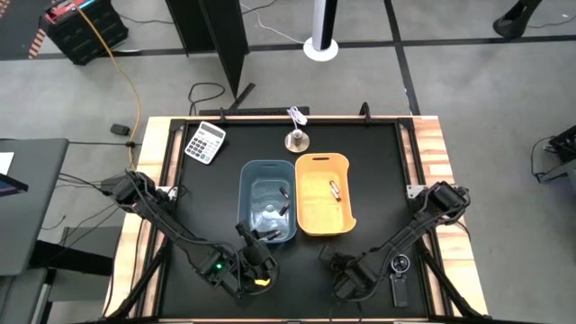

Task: Sort batteries
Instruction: Put the silver battery into the yellow bin

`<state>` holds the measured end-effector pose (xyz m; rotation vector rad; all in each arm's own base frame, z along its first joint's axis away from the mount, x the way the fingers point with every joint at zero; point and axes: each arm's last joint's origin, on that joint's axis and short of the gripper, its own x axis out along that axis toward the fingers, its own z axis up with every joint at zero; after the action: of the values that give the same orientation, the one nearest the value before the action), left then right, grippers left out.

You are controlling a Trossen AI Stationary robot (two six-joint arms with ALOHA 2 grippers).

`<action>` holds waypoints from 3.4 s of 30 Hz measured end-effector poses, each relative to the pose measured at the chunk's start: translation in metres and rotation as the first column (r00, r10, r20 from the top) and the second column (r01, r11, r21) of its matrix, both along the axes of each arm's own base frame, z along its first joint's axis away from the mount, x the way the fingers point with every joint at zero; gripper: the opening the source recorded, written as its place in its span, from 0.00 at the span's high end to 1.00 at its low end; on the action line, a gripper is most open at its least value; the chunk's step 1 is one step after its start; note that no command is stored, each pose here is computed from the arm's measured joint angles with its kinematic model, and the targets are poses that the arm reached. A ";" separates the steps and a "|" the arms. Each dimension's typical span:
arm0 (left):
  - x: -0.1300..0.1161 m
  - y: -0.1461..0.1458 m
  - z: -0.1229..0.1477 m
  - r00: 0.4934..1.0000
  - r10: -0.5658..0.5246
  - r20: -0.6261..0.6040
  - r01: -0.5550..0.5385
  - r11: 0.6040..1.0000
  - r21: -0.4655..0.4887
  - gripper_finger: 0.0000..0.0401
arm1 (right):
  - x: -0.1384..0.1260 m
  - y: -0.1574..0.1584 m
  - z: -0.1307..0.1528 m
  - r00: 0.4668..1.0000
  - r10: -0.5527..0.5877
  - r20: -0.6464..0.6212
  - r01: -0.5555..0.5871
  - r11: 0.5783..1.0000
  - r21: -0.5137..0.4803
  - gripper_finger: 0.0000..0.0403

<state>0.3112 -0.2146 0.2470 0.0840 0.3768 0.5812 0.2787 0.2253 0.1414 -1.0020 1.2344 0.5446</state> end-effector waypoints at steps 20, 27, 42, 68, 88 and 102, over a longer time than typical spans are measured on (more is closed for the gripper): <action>0.000 0.000 0.000 1.000 -0.007 -0.003 0.007 1.000 -0.008 0.50 | -0.033 -0.029 0.167 0.825 -0.201 0.529 0.131 0.977 0.166 1.00; 0.000 -0.001 0.000 1.000 -0.007 -0.001 0.006 1.000 -0.009 0.50 | -0.027 -0.095 0.184 0.763 -0.401 0.507 0.375 0.913 0.158 1.00; 0.000 -0.001 0.000 1.000 -0.015 -0.010 0.015 1.000 -0.004 0.50 | -0.001 -0.033 0.146 0.887 -0.286 0.362 0.140 0.914 0.380 0.56; -0.033 -0.045 0.026 0.938 -0.296 -0.180 0.271 0.950 -0.153 0.50 | 0.082 0.000 0.068 0.952 -0.021 0.306 -0.037 0.983 0.182 0.55; -0.070 -0.042 -0.034 0.965 -0.039 -0.258 -0.136 0.770 -0.623 0.50 | 0.036 -0.006 0.135 0.915 -0.115 0.386 0.052 0.984 0.170 0.55; -0.048 -0.012 -0.065 0.966 0.085 -0.245 -0.237 0.673 -0.700 0.50 | -0.015 -0.024 0.200 0.863 -0.216 0.456 0.087 0.954 0.286 0.55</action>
<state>0.2631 -0.2262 0.1823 -0.6836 0.7948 0.5637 0.2636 0.2009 0.3412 -0.7484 0.7606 0.2907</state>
